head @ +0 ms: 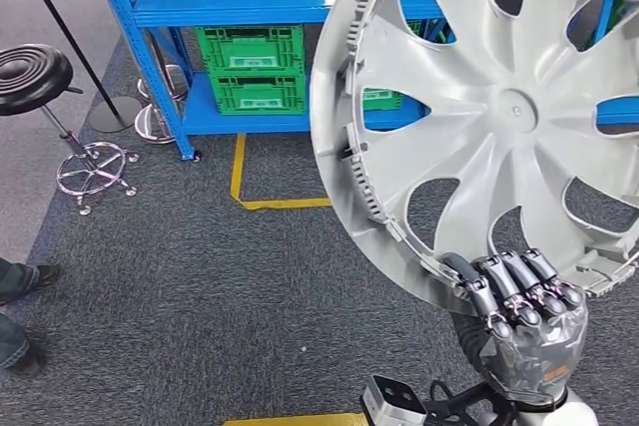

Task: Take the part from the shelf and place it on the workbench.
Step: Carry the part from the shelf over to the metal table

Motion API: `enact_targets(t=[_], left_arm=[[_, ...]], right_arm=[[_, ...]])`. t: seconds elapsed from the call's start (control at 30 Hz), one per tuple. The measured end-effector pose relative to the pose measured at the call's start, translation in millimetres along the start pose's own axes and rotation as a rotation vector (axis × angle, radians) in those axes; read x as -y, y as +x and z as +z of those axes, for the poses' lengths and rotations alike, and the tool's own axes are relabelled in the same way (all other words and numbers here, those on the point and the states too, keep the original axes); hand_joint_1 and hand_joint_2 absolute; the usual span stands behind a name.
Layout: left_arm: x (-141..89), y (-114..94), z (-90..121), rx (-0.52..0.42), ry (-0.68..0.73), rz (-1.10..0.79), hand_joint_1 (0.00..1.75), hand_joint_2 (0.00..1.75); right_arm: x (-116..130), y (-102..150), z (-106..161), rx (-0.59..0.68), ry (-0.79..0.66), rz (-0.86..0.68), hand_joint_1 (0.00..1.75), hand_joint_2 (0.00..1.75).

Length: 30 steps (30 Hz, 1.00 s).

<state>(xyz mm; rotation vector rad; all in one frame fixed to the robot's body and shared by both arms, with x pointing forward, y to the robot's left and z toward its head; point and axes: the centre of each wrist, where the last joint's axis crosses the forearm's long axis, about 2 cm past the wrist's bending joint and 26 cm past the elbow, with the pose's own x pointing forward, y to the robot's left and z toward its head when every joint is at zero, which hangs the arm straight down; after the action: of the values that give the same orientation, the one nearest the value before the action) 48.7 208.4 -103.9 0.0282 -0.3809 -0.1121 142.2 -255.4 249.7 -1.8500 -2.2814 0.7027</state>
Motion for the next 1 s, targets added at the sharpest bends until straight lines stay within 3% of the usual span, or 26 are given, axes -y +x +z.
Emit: enact_targets(t=[1.0], left_arm=[[5.2,1.4,0.7,0.021,-0.027,-0.040,0.00,1.75]], right_arm=[[2.2,0.8,2.3,-0.080,0.010,-0.001,1.75,1.75]])
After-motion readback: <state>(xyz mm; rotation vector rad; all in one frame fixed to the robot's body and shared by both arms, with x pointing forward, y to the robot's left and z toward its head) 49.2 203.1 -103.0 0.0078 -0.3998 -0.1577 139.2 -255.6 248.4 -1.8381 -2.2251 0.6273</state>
